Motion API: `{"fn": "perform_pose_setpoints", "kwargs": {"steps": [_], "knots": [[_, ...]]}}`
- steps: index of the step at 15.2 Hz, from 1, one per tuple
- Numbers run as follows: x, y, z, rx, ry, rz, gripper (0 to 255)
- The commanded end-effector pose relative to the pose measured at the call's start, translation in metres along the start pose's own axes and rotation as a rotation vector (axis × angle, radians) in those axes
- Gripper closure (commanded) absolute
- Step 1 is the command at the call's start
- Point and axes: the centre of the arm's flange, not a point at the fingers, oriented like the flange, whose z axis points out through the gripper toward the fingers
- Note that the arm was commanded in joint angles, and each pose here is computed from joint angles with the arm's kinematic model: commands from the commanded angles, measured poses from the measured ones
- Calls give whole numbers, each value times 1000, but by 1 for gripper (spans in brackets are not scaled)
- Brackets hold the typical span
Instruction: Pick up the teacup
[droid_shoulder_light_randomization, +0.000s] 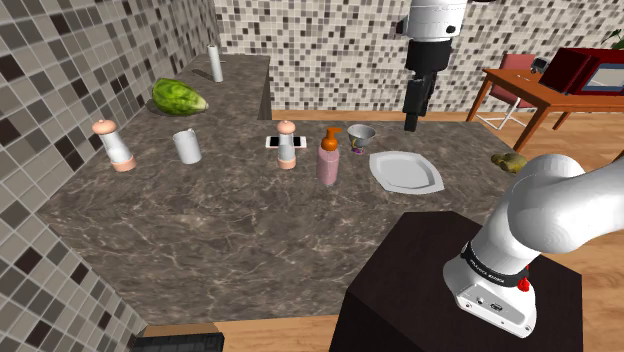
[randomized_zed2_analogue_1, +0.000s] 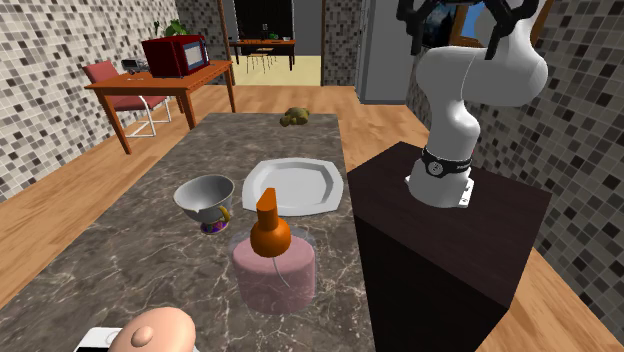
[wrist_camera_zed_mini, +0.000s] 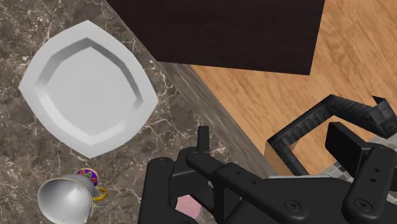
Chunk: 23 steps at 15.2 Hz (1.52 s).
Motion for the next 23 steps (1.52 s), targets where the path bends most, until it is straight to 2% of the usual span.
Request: {"fn": "perform_pose_setpoints", "kwargs": {"steps": [1,23], "knots": [[0,0,0,0,0,0,0],[157,169,136,-86,158,157,0]]}}
